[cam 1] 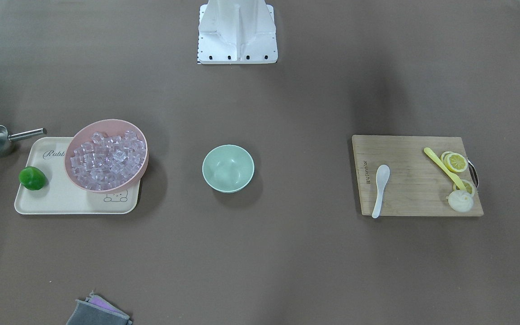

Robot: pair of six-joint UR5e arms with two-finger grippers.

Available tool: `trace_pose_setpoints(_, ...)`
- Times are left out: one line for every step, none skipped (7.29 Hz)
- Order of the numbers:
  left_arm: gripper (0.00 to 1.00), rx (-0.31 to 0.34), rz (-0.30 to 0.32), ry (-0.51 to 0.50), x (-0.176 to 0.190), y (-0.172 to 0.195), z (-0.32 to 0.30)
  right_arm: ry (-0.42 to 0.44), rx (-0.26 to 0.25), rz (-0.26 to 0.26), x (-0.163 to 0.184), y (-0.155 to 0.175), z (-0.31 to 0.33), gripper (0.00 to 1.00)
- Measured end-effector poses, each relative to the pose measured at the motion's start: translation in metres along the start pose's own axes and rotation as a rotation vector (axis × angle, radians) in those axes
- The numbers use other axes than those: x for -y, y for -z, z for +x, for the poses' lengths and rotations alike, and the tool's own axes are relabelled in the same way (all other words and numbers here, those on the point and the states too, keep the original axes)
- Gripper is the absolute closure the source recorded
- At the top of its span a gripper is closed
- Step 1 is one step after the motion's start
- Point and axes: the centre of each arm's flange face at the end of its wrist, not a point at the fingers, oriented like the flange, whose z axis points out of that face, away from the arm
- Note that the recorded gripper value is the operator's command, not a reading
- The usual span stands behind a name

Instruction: Put spoon and ice into bowl

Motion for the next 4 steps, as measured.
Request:
trace_pose_setpoints(0.02, 0.000, 0.000, 0.000, -0.0001, -0.0001, 0.0000, 0.001, 0.000, 0.001, 0.0004, 0.0006, -0.0005, 0.00)
trace_pose_setpoints(0.02, 0.000, -0.001, 0.000, -0.0001, -0.0003, 0.0000, 0.001, 0.000, 0.002, 0.0008, 0.0010, -0.0008, 0.00)
trace_pose_setpoints(0.02, 0.000, -0.001, 0.000, 0.0000, -0.0006, -0.0001, 0.001, 0.000, 0.002, 0.0010, 0.0010, -0.0009, 0.00)
trace_pose_setpoints(0.02, 0.000, -0.002, 0.000, 0.0000, -0.0008, -0.0002, 0.001, 0.000, 0.001, 0.0011, 0.0007, -0.0006, 0.00)
